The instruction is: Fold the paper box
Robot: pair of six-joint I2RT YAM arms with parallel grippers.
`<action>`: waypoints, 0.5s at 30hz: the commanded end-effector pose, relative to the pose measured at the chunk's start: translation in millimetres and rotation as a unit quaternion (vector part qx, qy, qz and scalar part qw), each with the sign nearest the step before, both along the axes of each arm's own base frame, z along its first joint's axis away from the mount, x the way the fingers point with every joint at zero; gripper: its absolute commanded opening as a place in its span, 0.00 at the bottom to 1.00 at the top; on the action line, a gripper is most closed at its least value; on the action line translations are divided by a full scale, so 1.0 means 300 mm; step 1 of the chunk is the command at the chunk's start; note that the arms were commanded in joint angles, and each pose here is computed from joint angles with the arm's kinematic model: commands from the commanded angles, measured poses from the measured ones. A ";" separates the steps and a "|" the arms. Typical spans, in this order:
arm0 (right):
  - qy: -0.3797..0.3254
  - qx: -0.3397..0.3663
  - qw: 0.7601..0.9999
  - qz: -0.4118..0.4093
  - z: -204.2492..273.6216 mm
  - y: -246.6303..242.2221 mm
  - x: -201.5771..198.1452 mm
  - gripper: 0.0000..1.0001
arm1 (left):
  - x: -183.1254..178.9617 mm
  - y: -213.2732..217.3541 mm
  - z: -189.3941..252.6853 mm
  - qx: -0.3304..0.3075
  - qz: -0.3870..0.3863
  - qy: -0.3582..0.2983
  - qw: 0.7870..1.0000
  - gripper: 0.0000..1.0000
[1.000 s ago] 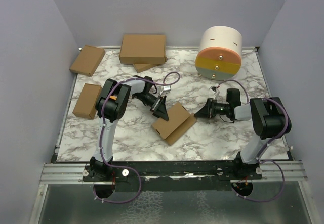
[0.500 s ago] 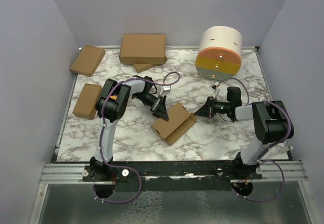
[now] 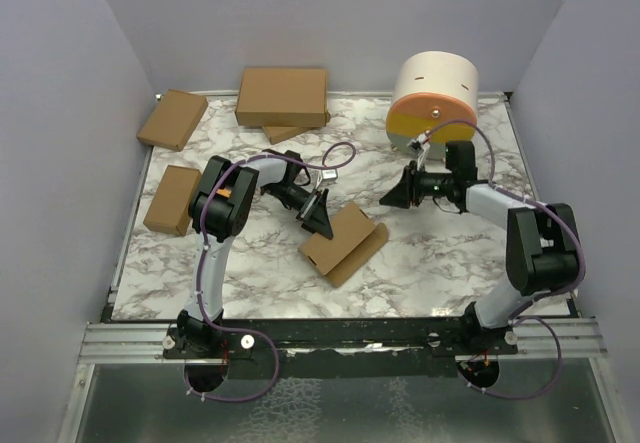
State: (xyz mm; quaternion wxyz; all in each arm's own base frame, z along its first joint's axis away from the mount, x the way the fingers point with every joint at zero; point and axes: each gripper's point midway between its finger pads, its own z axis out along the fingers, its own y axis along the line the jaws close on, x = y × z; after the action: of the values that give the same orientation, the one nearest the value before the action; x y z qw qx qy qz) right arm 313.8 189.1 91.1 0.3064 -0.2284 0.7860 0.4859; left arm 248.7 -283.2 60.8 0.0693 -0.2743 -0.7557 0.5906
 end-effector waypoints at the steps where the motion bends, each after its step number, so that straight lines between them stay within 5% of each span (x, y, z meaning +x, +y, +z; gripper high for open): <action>1: -0.099 -0.062 0.993 0.032 0.109 -0.039 0.000 0.43 | 0.031 0.010 -0.054 0.002 -0.011 -0.052 0.999 0.38; 15: 0.057 -0.118 0.991 0.026 -0.117 -0.084 -0.068 0.34 | 0.027 0.013 -0.053 0.003 -0.011 -0.055 0.998 0.38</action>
State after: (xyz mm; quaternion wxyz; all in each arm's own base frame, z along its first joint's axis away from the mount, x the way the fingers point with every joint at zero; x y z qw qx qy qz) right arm 296.4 169.1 72.1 0.2493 -0.2661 0.8302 0.4218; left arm 248.9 -283.3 60.7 0.0690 -0.2743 -0.7558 0.5906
